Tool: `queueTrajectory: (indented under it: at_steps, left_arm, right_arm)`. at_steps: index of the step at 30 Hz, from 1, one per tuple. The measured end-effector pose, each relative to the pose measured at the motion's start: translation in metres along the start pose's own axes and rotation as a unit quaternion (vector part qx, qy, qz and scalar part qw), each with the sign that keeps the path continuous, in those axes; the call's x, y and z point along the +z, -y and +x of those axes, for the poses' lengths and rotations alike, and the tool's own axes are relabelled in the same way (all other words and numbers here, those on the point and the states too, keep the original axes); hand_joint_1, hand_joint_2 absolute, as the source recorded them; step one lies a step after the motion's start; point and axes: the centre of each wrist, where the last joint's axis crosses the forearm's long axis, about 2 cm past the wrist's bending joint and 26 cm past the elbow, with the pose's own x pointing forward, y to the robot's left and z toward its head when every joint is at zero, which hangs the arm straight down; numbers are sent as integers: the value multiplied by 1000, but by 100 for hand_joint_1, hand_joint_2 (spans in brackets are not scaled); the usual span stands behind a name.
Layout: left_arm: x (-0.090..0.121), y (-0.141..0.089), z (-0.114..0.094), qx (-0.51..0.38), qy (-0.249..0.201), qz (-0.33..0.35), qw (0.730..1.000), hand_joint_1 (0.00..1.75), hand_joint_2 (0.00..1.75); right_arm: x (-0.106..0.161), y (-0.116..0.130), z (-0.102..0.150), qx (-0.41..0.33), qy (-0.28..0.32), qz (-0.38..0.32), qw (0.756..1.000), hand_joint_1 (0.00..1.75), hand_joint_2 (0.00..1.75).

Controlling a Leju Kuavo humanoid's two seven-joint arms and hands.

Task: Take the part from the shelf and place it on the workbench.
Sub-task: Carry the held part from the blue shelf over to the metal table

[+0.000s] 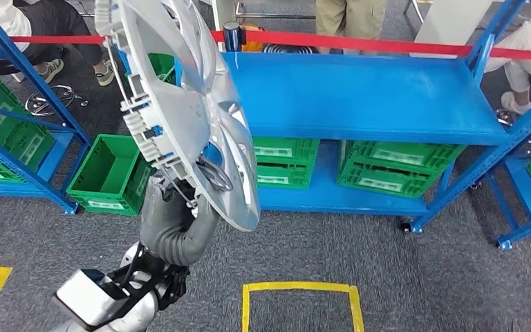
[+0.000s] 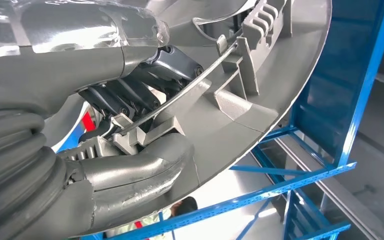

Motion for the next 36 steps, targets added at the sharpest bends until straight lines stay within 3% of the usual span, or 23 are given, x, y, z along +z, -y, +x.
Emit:
queueTrajectory:
  at_steps: [21,36]
  left_arm:
    - [11,-7,8,-12,-49,21,998,175,175]
    - [14,-8,10,-13,-52,24,998,175,175]
  right_arm:
    - [2,-8,0,17,39,-6,999,0,175]
    - [2,-8,0,15,42,-7,999,0,175]
